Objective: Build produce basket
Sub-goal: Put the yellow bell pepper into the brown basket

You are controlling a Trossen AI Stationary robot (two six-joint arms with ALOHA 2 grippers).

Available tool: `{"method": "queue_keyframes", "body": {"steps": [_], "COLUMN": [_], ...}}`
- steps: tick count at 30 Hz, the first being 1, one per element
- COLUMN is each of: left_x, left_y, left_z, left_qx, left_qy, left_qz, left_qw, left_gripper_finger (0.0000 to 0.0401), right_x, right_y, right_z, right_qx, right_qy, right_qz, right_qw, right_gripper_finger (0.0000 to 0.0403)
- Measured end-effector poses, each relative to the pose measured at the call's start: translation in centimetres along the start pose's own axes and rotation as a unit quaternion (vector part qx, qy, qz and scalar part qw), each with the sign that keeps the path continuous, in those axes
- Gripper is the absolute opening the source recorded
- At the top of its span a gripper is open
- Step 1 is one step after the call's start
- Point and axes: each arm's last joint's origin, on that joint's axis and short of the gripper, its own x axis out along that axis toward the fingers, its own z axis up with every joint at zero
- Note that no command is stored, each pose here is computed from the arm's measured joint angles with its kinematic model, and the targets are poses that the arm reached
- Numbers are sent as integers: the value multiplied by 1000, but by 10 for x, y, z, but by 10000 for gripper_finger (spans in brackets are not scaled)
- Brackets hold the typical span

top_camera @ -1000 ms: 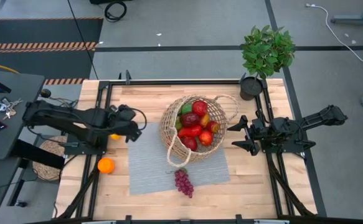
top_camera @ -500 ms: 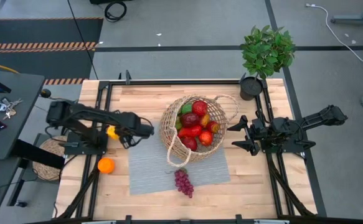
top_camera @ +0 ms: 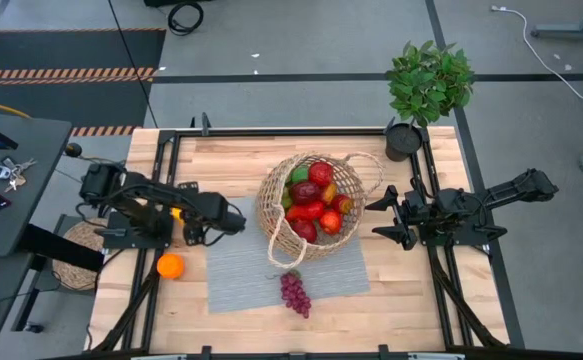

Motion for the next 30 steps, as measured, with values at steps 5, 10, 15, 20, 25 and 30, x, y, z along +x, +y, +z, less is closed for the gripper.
{"method": "queue_keyframes", "body": {"steps": [5,10,15,20,25,30], "left_x": [-5,-6,-5,12,29,34], "left_y": [-14,-20,-25,-34,-43,-51], "left_z": [-6,-8,-4,-1,0,5], "left_qx": [109,179,222,297,369,396], "left_qy": [-22,-35,-45,-17,18,10], "left_qz": [26,36,38,58,124,143], "left_qw": [993,983,973,953,921,907], "left_gripper_finger": [392,392,392,392,392,392], "right_x": [0,0,0,0,0,0], "right_y": [0,0,0,0,0,0], "right_z": [0,0,0,0,0,0], "right_qx": [0,0,0,0,0,0], "right_qy": [0,0,0,0,0,0], "right_qz": [0,0,0,0,0,0], "right_qw": [1000,1000,1000,1000,1000,1000], "right_gripper_finger": [348,348,348,348,348,348]}}
